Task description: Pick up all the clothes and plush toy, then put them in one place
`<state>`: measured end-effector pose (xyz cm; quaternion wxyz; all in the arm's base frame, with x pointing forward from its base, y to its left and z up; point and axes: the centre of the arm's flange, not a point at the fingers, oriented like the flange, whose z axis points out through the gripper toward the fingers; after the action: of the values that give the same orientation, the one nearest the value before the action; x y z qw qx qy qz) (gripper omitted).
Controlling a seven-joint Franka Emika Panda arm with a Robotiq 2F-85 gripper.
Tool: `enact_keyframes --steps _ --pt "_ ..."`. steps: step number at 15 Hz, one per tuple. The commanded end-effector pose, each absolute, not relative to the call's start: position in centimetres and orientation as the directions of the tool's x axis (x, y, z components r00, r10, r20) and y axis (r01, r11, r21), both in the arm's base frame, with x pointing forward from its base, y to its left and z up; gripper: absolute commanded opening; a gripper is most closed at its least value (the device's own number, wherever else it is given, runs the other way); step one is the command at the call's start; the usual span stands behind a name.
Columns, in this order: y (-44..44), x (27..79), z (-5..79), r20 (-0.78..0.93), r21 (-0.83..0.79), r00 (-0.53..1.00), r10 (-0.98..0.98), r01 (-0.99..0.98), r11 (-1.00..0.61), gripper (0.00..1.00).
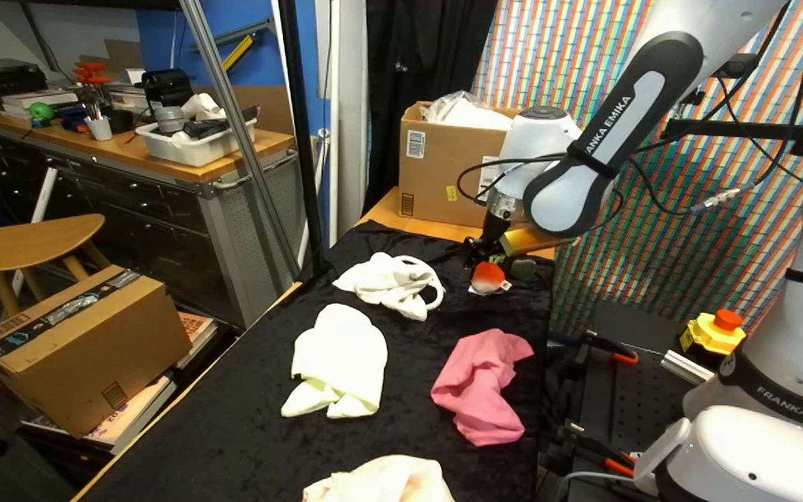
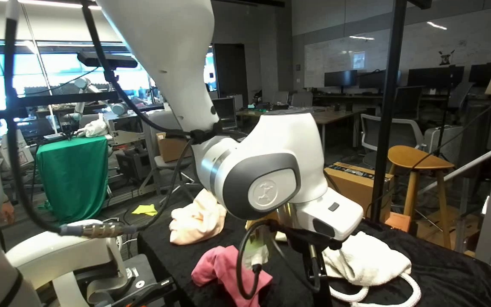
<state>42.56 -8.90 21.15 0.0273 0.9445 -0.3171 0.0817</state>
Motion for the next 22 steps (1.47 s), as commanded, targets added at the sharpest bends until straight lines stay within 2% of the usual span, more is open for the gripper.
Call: enact_keyframes --steps 1,9,22 --pt "-12.6 46.9 20.8 0.116 0.000 0.808 -0.578 -0.582 -0.813 1.00" --pt "-17.4 49.8 20.6 0.025 0.059 0.808 -0.589 -0.589 -0.806 1.00" --pt "-20.3 51.2 15.5 -0.176 0.105 0.770 -0.613 -0.605 -0.789 1.00"
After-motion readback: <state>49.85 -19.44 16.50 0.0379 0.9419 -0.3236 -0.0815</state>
